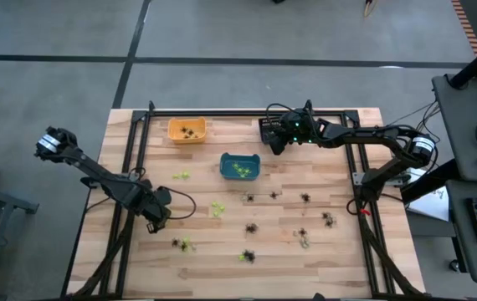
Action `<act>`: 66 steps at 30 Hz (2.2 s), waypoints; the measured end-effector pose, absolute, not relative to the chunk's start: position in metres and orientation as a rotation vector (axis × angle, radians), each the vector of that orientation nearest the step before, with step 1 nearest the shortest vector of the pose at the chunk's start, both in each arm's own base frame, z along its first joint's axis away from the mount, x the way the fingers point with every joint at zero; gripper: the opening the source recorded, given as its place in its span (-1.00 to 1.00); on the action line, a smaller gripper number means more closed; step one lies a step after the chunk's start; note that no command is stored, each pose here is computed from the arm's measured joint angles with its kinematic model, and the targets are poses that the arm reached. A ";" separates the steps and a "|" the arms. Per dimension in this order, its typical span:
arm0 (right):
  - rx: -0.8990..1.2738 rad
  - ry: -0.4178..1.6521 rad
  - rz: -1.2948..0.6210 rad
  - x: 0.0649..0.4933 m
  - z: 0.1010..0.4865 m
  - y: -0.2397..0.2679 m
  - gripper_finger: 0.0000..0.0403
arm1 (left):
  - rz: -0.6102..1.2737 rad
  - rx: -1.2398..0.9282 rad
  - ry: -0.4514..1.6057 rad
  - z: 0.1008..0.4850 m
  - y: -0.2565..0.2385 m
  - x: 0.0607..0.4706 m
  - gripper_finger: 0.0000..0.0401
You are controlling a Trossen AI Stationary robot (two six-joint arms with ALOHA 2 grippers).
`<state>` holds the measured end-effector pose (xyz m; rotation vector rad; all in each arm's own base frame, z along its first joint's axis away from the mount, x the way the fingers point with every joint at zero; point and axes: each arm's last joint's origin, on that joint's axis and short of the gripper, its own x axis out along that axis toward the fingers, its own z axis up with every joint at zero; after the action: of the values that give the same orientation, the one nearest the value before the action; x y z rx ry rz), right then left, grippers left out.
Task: Sort Halloween decoration
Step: Put the green spider toy into the blue bin
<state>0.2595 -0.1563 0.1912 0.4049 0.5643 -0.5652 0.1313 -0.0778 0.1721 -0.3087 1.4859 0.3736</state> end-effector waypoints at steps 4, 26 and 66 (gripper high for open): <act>0.404 0.564 -0.565 0.260 0.191 -0.156 -0.39 | 0.375 -0.306 1.463 0.185 -0.080 0.136 -1.00; 0.397 0.566 -0.563 0.260 0.191 -0.156 -0.39 | 0.202 0.033 0.785 0.314 -0.085 0.196 -1.00; 0.383 0.513 -0.560 0.256 0.207 -0.154 -0.39 | 0.480 -0.106 0.635 0.216 0.092 0.210 -1.00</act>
<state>0.2556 -0.1539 0.2066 0.3830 0.5127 -0.5597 0.2096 0.0917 0.2159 -0.1063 0.6348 0.4804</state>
